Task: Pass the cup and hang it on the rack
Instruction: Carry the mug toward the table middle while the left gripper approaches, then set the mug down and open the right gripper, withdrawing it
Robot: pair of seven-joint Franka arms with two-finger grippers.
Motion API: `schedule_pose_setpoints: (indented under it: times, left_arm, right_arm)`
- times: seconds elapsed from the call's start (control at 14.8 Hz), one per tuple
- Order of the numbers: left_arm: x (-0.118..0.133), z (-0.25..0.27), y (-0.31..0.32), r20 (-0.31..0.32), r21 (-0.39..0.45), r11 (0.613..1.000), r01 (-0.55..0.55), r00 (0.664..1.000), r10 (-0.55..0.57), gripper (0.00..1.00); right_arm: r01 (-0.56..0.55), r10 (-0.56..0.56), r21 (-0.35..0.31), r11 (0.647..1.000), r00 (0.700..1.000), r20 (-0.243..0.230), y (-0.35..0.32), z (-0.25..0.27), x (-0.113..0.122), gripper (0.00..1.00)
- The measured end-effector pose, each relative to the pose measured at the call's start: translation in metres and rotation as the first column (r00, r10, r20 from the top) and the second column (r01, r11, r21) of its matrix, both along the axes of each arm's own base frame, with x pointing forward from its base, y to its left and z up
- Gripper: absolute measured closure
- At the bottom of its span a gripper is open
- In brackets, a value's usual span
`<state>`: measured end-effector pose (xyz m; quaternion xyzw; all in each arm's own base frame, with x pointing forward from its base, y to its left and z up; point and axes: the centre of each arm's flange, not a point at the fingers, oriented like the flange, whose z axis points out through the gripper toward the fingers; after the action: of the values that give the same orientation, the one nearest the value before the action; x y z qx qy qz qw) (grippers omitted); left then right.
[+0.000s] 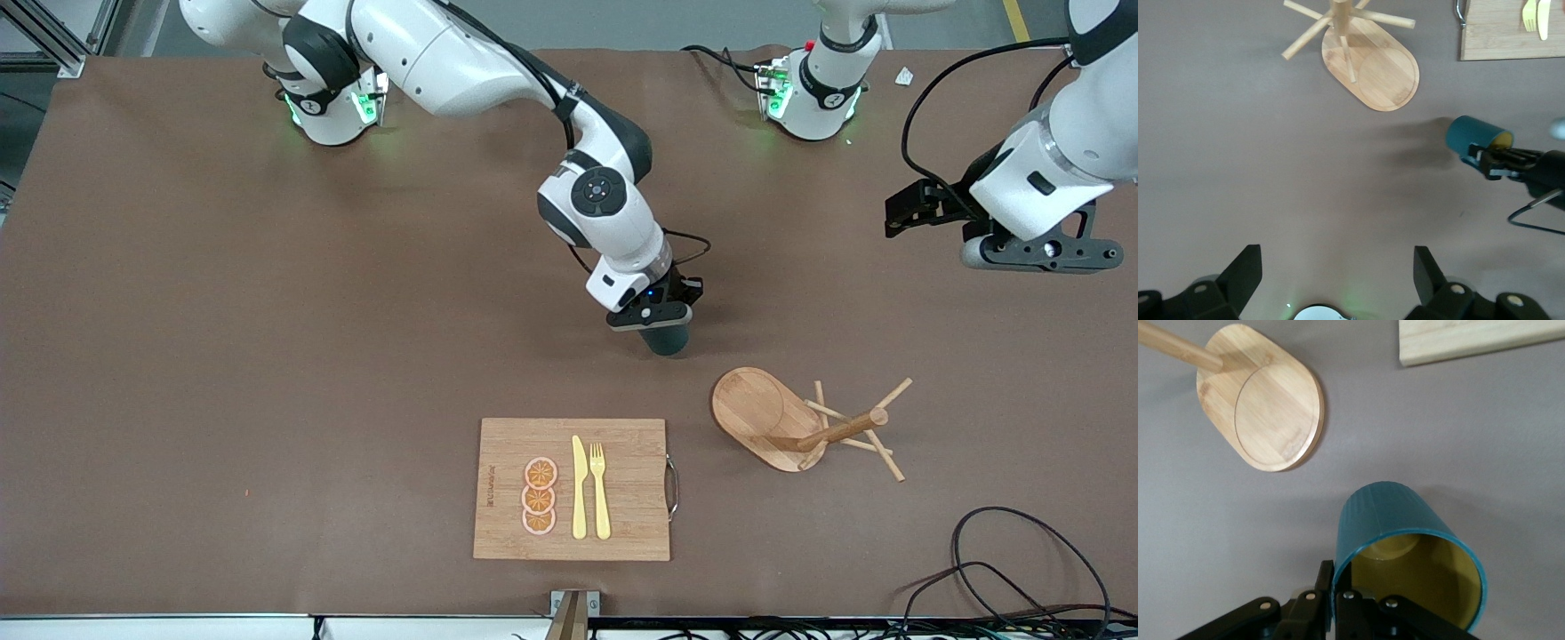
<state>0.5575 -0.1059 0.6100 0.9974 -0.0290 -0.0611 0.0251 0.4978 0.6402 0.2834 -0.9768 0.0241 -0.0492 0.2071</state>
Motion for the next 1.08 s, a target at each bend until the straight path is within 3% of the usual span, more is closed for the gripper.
schedule_pose_setpoints:
  times: [0.14, 0.2, 0.61, 0.81, 0.95, 1.08]
  left_arm:
    - [0.002, -0.003, -0.001, -0.006, -0.007, 1.0, -0.026, 1.0, 0.026, 0.0]
    - [0.003, -0.006, -0.002, -0.012, -0.009, 0.999, -0.041, 0.999, 0.041, 0.0]
    - [0.017, -0.033, -0.029, -0.027, -0.011, 0.999, -0.046, 0.999, 0.046, 0.0]
    - [0.019, -0.055, -0.075, -0.034, 0.005, 0.996, -0.088, 0.996, 0.088, 0.0]
    - [0.018, -0.072, -0.11, -0.033, 0.024, 0.991, -0.131, 0.991, 0.131, 0.0]
    - [0.015, -0.094, -0.147, -0.032, 0.06, 0.981, -0.184, 0.982, 0.187, 0.0]
  right_arm:
    - [0.0, 0.0, -0.004, 1.0, 1.0, -0.004, 0.002, -0.006, -0.004, 0.94]
    - [0.001, -0.001, -0.005, 1.0, 1.0, -0.004, 0.002, -0.007, -0.003, 0.88]
    - [0.011, -0.011, 0.004, 1.0, 1.0, 0.017, 0.0, 0.0, 0.004, 0.3]
    - [0.012, -0.009, -0.033, 0.999, 0.996, 0.093, -0.012, 0.026, 0.023, 0.01]
    - [0.034, -0.024, -0.104, 0.994, 0.995, 0.096, -0.037, 0.049, 0.044, 0.0]
    - [0.061, -0.049, -0.176, 0.983, 0.996, 0.074, -0.092, 0.076, 0.088, 0.0]
